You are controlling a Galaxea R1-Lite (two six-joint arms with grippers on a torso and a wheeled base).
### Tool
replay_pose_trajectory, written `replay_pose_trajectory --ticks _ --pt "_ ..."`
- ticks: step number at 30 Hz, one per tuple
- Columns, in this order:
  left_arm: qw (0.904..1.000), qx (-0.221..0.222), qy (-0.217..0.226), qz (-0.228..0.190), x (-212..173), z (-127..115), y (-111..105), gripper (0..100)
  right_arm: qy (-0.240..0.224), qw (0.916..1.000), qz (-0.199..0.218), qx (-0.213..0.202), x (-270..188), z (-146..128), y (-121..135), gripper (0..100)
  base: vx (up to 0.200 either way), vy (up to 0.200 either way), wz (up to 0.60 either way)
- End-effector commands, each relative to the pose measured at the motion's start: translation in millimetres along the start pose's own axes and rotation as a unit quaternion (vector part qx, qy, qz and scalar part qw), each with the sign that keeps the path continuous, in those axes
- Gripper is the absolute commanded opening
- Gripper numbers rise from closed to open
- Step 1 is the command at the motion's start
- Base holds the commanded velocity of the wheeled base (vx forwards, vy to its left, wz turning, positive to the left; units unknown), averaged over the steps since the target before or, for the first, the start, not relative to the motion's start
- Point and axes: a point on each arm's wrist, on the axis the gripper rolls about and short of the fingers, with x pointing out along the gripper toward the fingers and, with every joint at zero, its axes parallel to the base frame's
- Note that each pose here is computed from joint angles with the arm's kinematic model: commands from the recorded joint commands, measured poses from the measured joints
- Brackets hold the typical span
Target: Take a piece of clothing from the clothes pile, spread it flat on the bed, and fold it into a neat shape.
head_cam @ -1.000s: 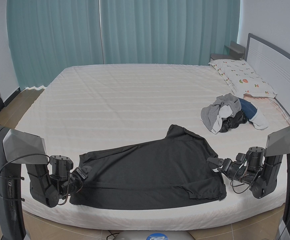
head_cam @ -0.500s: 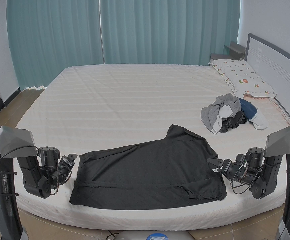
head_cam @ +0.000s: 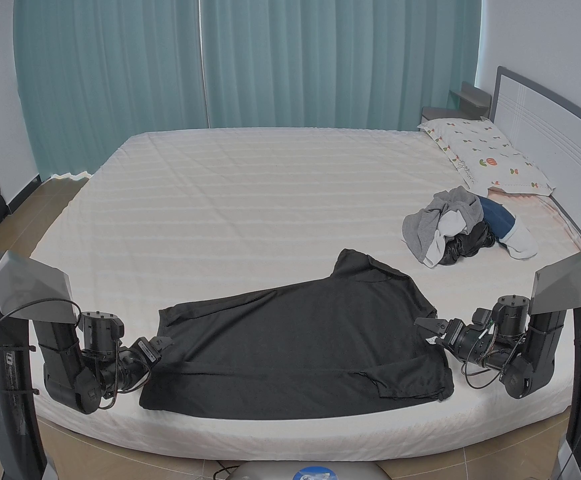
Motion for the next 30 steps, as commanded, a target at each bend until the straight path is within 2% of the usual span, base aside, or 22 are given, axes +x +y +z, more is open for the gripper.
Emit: replay_pose_trajectory --ticks 1,6,11,14,19,22,30 --pt "0.9998 0.010 0.017 0.002 -6 -10 -3 100 0.000 1.0000 0.000 0.000 0 0 0 100 0.000 0.000 0.00" --pt "0.9997 0.019 0.008 0.014 -23 -14 -5 100 -0.001 1.0000 0.001 0.000 0 0 0 100 0.000 0.000 0.00" --pt "0.9997 0.025 0.001 -0.008 -39 -14 -18 100 -0.001 1.0000 0.001 0.000 0 0 0 100 0.000 0.000 0.00" --pt "0.9995 0.026 0.009 -0.018 -37 -19 -24 100 -0.001 1.0000 0.001 0.000 0 0 0 100 0.000 0.000 0.00" --pt "0.9977 -0.026 0.023 -0.059 -21 -35 -52 100 -0.001 1.0000 0.001 -0.001 0 0 0 100 0.000 0.000 0.00" --pt "0.9958 -0.042 0.040 -0.070 -21 -47 -61 100 0.001 1.0000 0.000 0.000 0 -1 0 100 0.000 0.000 0.00" --pt "0.9959 -0.024 0.028 -0.083 -6 -53 -76 100 0.004 1.0000 -0.002 0.002 -2 -2 0 100 0.000 0.000 0.00"
